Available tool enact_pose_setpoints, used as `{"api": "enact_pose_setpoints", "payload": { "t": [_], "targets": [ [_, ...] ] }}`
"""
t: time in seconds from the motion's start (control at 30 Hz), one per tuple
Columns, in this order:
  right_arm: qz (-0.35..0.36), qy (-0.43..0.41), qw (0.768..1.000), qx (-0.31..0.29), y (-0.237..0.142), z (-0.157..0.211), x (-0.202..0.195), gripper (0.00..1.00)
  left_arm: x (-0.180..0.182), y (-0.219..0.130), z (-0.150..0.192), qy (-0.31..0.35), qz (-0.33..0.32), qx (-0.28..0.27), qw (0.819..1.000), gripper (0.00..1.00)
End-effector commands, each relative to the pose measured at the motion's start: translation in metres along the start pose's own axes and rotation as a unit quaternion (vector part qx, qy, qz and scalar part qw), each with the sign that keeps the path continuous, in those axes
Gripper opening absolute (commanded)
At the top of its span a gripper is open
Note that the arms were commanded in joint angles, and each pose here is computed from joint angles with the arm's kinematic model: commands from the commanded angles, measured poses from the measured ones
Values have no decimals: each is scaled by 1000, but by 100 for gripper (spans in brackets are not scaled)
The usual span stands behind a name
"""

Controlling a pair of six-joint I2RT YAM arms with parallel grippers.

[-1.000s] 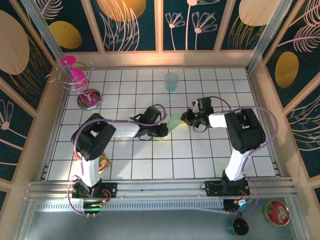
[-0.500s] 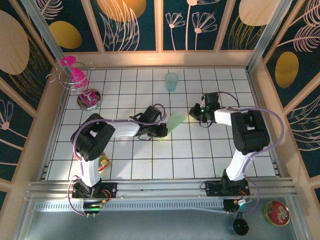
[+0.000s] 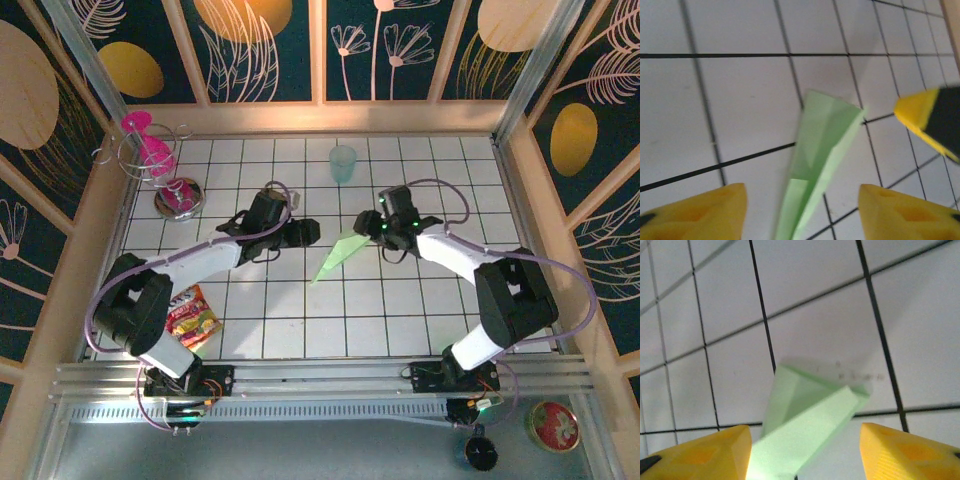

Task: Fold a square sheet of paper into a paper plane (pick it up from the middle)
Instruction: Fold the wing for the fifth time at the center of the table, then turn over a paper plane at the center of the table.

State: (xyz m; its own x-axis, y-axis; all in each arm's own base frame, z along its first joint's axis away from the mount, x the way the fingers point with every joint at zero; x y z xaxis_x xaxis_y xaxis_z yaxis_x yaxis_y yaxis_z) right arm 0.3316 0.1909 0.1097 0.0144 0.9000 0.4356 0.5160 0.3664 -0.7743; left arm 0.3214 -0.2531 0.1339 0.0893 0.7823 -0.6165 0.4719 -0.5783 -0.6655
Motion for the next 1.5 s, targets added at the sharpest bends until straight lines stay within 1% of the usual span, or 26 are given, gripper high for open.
{"api": "enact_pose_setpoints", "payload": {
  "t": [0.0, 0.17, 0.27, 0.3, 0.43, 0.5, 0.67, 0.8, 1.0, 1.2, 1.3, 1.47],
  "targets": [
    [64, 12, 998, 0, 0, 8, 6, 62, 29, -10, -3, -15, -54, -28, 998, 70],
    [110, 3, 994, 7, 14, 26, 28, 66, 49, -28, -10, -19, -85, -72, 994, 90],
    [126, 1, 992, 14, 24, 31, 37, 67, 54, -33, -9, -17, -88, -89, 992, 97],
    [135, 0, 991, 17, 28, 33, 38, 67, 56, -35, -9, -17, -89, -94, 991, 99],
    [181, -3, 983, 18, 38, 36, 34, 67, 63, -39, -6, -20, -97, -104, 990, 99],
    [193, -1, 981, 18, 41, 37, 33, 66, 66, -39, -4, -22, -96, -108, 989, 99],
    [220, 10, 975, 23, 40, 43, 30, 60, 69, -38, -1, -23, -94, -105, 990, 99],
    [226, 13, 974, 16, 33, 43, 31, 58, 70, -37, 2, -23, -92, -103, 990, 99],
    [226, 17, 974, 18, 29, 49, 35, 50, 72, -35, 5, -23, -92, -96, 991, 99],
    [234, 27, 972, 15, 26, 55, 31, 40, 74, -34, 6, -25, -94, -94, 991, 99],
    [238, 30, 971, 14, 25, 56, 28, 33, 74, -33, 6, -26, -95, -93, 991, 99],
    [244, 30, 969, 7, 25, 55, 25, 15, 77, -33, 6, -39, -100, -96, 990, 99]
  ]
}}
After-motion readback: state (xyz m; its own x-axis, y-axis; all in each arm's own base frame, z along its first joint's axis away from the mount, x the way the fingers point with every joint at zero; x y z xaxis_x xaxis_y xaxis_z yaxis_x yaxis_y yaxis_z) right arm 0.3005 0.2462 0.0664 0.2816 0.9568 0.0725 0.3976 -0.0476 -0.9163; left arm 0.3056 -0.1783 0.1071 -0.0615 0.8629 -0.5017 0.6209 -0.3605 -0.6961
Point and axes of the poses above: each hand's point on the last joint's axis, 136 mm out from that joint toward the fingers, its own y axis out along the fingers, its own x axis along the line the jaws close on, z = x × y, the point moved 3 cm from there along -y, back along the fingers, and after that the axes turned 8 degrees about -y, right-handed, at the moved point
